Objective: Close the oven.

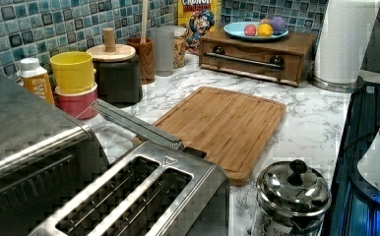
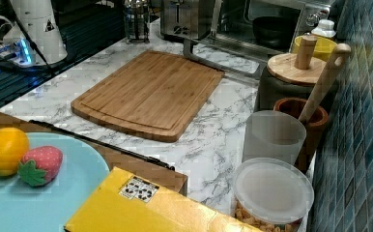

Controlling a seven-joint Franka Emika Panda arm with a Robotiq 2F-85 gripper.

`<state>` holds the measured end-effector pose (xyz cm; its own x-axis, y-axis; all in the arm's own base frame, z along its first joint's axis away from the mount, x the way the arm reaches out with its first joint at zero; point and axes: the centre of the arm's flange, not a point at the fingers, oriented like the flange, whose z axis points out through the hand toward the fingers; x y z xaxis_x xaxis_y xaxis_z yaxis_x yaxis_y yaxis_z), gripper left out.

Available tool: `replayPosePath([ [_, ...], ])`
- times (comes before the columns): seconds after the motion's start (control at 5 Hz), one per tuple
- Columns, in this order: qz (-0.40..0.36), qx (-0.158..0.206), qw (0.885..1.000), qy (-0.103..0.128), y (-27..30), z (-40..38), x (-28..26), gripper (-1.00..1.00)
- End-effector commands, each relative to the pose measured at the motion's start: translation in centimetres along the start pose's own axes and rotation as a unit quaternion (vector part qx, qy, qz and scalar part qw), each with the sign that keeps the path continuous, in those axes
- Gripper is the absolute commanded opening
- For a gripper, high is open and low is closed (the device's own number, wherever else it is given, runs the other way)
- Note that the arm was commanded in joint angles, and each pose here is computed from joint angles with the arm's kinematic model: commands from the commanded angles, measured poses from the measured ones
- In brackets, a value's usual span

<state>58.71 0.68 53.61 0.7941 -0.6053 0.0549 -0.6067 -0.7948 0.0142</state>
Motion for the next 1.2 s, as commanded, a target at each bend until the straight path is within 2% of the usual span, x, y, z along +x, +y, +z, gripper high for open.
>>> replayPosePath([
  [0.2, -0.029, 0.042, 0.999, 0.005, 0.9, 1.2, -1.9, -1.0],
  [0.4, -0.073, 0.069, 0.995, -0.008, 1.4, 4.0, -4.5, -1.0],
  [0.6, -0.099, 0.091, 0.987, -0.086, 2.3, 8.3, -3.6, -1.0],
  [0.8, -0.081, 0.148, 0.984, -0.057, 5.1, 10.2, -4.2, -1.0],
  [1.0, -0.089, 0.204, 0.974, -0.037, 6.0, 11.7, -5.0, -1.0],
  [1.2, -0.159, 0.233, 0.958, -0.053, 4.2, 13.7, -6.7, -1.0],
])
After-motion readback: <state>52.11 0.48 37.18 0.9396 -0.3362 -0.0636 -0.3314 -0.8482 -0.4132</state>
